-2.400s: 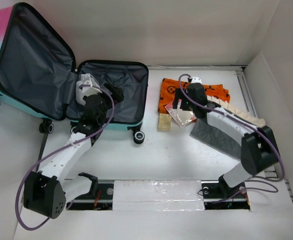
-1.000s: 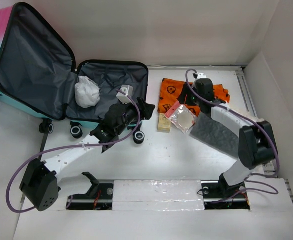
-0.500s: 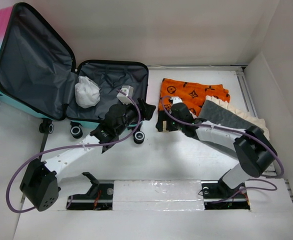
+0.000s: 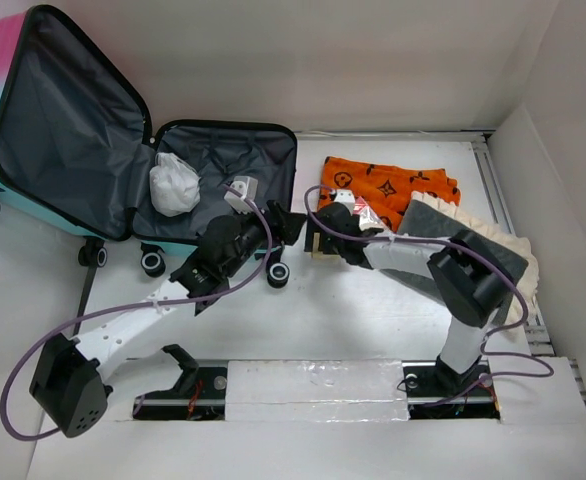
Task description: Pack the luggage
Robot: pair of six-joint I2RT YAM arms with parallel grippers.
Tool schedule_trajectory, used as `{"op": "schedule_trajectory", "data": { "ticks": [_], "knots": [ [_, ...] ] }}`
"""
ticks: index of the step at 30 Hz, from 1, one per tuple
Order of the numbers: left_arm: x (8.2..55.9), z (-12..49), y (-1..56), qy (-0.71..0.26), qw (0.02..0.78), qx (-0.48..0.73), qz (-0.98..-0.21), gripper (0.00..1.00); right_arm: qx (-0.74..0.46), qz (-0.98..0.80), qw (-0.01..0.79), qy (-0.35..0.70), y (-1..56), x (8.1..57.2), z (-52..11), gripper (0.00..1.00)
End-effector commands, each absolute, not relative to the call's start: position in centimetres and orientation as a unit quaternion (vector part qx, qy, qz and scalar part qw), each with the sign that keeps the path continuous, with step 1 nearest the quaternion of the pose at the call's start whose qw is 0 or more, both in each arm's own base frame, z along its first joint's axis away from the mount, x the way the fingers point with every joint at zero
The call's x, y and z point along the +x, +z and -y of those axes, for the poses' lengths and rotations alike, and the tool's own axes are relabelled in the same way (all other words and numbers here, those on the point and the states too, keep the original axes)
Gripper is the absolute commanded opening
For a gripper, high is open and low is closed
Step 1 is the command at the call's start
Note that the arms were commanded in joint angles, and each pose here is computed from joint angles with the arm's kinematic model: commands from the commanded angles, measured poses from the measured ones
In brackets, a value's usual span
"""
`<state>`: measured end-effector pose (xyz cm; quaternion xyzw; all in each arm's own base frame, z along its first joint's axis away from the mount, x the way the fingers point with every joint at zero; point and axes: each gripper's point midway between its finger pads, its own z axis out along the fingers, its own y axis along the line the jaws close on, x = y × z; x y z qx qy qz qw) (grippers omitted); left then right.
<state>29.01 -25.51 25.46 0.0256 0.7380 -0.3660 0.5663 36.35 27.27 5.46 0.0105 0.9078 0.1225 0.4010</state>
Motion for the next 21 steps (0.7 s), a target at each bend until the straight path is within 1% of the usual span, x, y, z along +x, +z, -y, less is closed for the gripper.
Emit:
{"op": "schedule_trajectory", "data": {
  "ticks": [1, 2, 3, 4, 5, 7, 8, 11, 12, 14, 16, 17, 18, 19, 20, 21],
  "knots": [
    [28.8, 24.7, 27.8, -0.374, 0.592, 0.015, -0.714, 0.69, 0.032, -0.901, 0.417, 0.112, 5.7, 37.1, -28.3, 0.93],
    [28.6, 24.5, 28.0, -0.372, 0.595, 0.019, -0.713, 0.69, 0.038, -0.902, 0.416, 0.108, 5.4, 37.1, -28.2, 0.88],
    [28.7, 24.4, 28.0, -0.369, 0.597, 0.015, -0.713, 0.69, 0.038, -0.902, 0.417, 0.109, 5.4, 36.8, -28.6, 0.84],
    [28.6, 24.1, 28.5, -0.368, 0.603, 0.01, -0.707, 0.69, 0.036, -0.901, 0.419, 0.102, 5.5, 36.4, -28.4, 0.82],
    [28.5, 23.9, 28.7, -0.368, 0.604, 0.01, -0.707, 0.69, 0.036, -0.901, 0.419, 0.102, 5.5, 36.2, -28.2, 0.82],
    [28.6, 23.4, 29.2, -0.364, 0.612, -0.001, -0.702, 0.69, 0.043, -0.899, 0.424, 0.102, 6.1, 35.9, -27.6, 0.67],
    [28.4, 23.2, 29.5, -0.366, 0.615, -0.001, -0.698, 0.69, 0.039, -0.9, 0.423, 0.103, 6.0, 35.2, -27.6, 0.63],
    [28.5, 22.2, 31.1, -0.358, 0.631, -0.021, -0.688, 0.69, 0.037, -0.885, 0.446, 0.131, 9.6, 34.7, -27.3, 0.6],
    [28.4, 21.8, 31.3, -0.359, 0.631, -0.031, -0.687, 0.69, 0.029, -0.874, 0.463, 0.146, 12.2, 34.3, -27.4, 0.58],
    [28.4, 20.7, 32.0, -0.351, 0.642, -0.056, -0.679, 0.69, 0.016, -0.863, 0.476, 0.171, 14.9, 33.9, -27.8, 0.58],
    [28.0, 19.5, 33.6, -0.359, 0.655, -0.079, -0.66, 0.7, -0.02, -0.842, 0.496, 0.21, 18.5, 33.9, -29.5, 0.58],
    [27.8, 19.1, 34.2, -0.362, 0.659, -0.091, -0.653, 0.7, -0.033, -0.831, 0.501, 0.239, 20.1, 34.2, -31.0, 0.58],
    [27.9, 18.4, 33.7, -0.352, 0.663, -0.104, -0.653, 0.72, -0.064, -0.808, 0.504, 0.3, 23.5, 34.2, -33.9, 0.58],
    [27.5, 17.7, 34.6, -0.357, 0.669, -0.116, -0.641, 0.72, -0.08, -0.795, 0.502, 0.331, 25.2, 34.4, -35.6, 0.59],
    [27.5, 17.3, 34.4, -0.355, 0.67, -0.126, -0.64, 0.72, -0.104, -0.795, 0.487, 0.345, 24.7, 35.0, -37.7, 0.6],
    [27.5, 16.7, 33.9, -0.343, 0.672, -0.137, -0.642, 0.73, -0.137, -0.781, 0.473, 0.385, 26.2, 33.7, -40.4, 0.62]
  ]
}}
